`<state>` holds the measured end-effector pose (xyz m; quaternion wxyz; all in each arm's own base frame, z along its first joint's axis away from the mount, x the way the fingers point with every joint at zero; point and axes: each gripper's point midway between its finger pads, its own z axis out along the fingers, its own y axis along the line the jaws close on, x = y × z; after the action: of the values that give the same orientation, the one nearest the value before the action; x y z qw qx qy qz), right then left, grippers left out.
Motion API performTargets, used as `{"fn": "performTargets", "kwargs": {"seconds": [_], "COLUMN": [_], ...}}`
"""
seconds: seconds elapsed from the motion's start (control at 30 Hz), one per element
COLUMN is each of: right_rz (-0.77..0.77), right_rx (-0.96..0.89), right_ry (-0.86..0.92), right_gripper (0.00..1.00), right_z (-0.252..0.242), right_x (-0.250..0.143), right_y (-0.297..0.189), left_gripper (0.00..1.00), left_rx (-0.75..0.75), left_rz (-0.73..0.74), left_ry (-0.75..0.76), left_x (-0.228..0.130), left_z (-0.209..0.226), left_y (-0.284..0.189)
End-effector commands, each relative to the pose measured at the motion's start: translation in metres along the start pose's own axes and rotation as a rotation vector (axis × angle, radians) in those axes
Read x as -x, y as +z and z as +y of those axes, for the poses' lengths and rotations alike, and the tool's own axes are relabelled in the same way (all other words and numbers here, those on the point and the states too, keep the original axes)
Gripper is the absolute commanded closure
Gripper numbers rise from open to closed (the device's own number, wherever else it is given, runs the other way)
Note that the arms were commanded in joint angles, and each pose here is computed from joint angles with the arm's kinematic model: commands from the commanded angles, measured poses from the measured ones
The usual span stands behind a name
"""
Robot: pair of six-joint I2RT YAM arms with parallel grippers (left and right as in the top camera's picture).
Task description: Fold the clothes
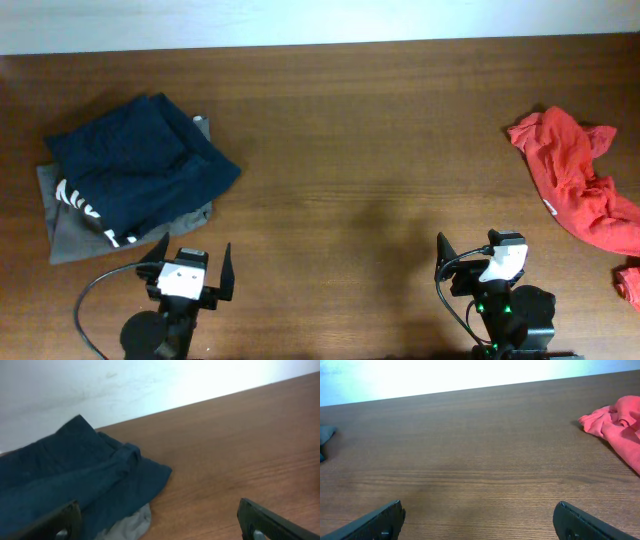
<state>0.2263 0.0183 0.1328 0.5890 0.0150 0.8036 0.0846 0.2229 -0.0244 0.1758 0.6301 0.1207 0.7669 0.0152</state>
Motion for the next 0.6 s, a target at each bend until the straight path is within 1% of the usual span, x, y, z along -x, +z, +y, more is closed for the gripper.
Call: {"fn": "performTargets", "kwargs": {"seconds": [0.0,0.2,0.37,0.57], "right_rz": [-0.004,-0.004,-0.004,-0.004], "right_rx": [0.002,0.002,0.002,0.002], "right_ry": [-0.001,-0.001,-0.001,-0.001], "right_gripper": [0.01,0.01,0.01,0.01], "right_z": [0.000,0.000,0.000,0.000], "right_x": [-0.001,-0.001,-0.001,-0.001], "right_y": [0.000,0.000,0.000,0.000], "left_gripper": [0.01,0.01,0.01,0.01], "left_rx": [0.002,-0.006,-0.059,-0.084], "left_rz": [-0.002,0.034,-0.066,-0.077], "left_ry": [0.017,0.014,0.029,0.034], "left_x": [-0.010,-0.033,-0.016,-0.015], "left_z": [-0.001,-0.005,-0.017,-0.023], "left_y": [0.006,0.015,0.019,0.019]}}
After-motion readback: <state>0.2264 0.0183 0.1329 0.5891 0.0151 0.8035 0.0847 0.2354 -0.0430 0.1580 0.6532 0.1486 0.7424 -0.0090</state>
